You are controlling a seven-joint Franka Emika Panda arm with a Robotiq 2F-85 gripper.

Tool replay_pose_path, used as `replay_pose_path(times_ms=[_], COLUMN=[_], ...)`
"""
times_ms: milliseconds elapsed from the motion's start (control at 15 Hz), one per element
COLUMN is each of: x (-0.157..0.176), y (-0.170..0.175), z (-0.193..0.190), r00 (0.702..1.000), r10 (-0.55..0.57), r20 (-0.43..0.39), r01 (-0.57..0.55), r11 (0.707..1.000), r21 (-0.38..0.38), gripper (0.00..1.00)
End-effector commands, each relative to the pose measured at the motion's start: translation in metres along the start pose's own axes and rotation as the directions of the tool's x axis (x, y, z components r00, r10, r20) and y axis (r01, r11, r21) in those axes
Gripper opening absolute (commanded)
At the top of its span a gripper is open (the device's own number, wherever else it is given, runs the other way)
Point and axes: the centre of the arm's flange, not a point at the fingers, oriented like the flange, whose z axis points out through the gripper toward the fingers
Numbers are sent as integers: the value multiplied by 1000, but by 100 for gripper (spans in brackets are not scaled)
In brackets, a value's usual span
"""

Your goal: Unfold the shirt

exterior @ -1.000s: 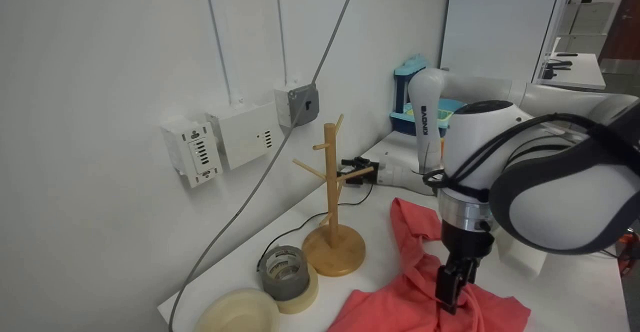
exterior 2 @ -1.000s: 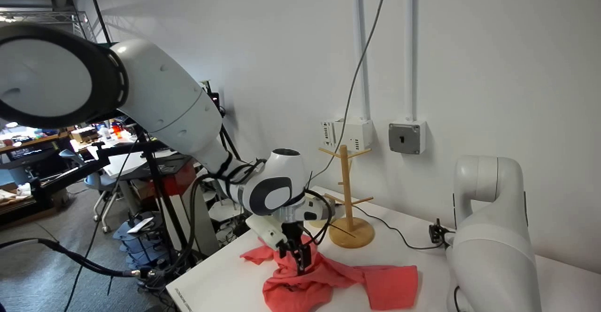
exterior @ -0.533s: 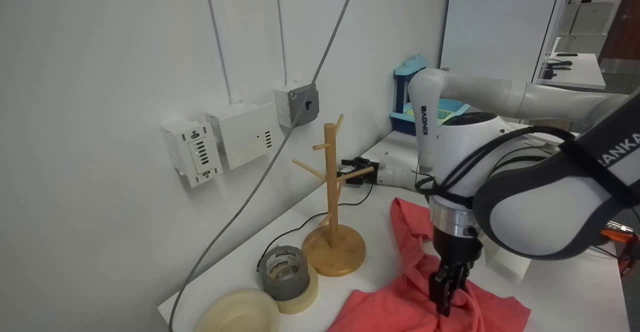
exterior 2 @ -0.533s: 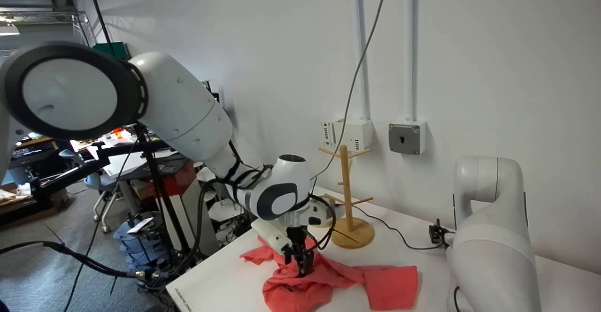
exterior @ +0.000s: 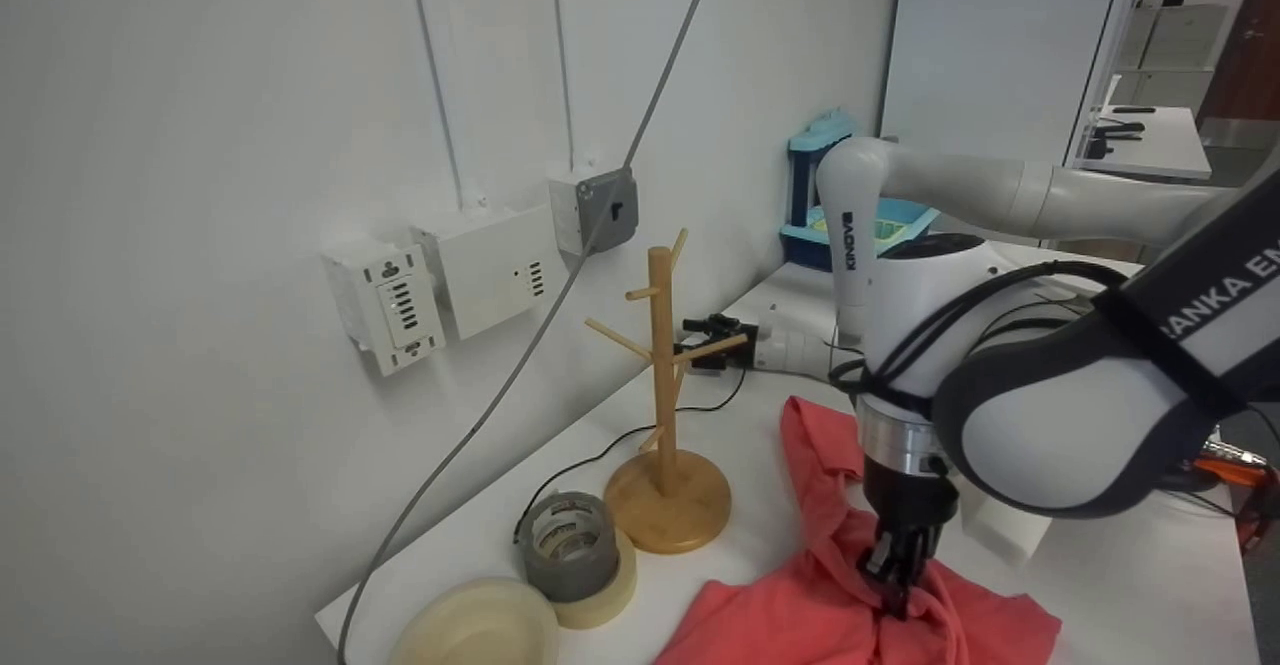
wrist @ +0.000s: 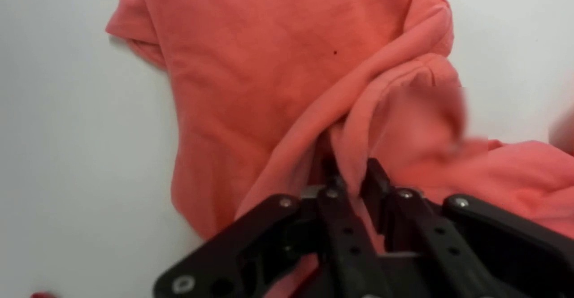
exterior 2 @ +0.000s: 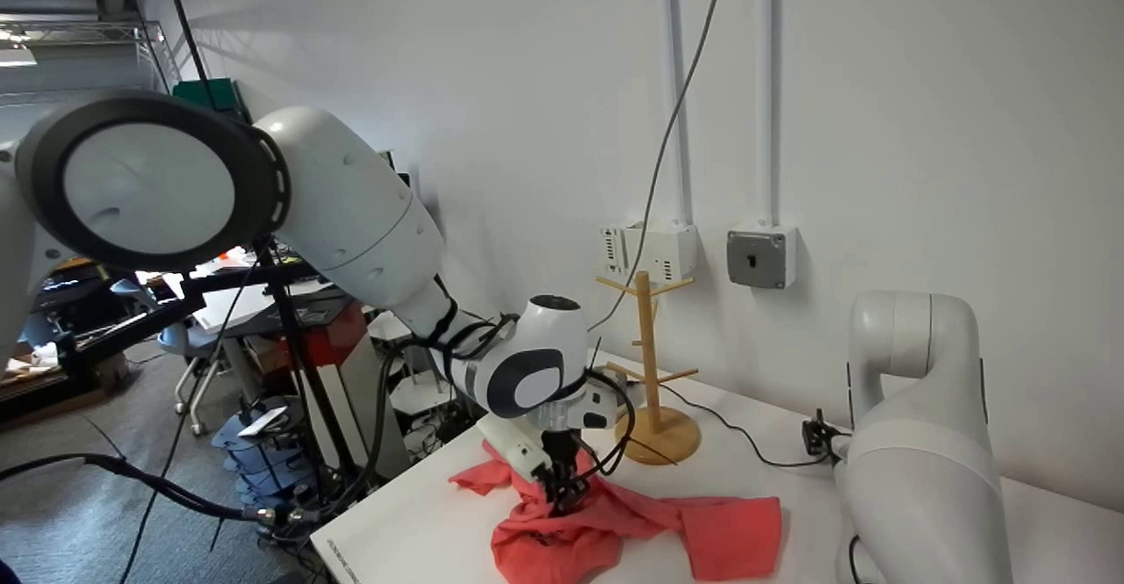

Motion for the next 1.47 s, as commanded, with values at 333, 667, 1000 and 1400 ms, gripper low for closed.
replay_pose_path(times_ms=[333,667,1000,1400], x=[-19,-43,-63,-76], y=[-12,-18,-5,6], z=[-55,-111,-167,-231], r00=[994,971,962,966], r10=[-94,-236,-262,-249], r20=[-50,46,73,-71], r01=[90,240,271,205], r11=[994,945,896,901], r21=[-69,-223,-351,-382], gripper=[1,1,1,1])
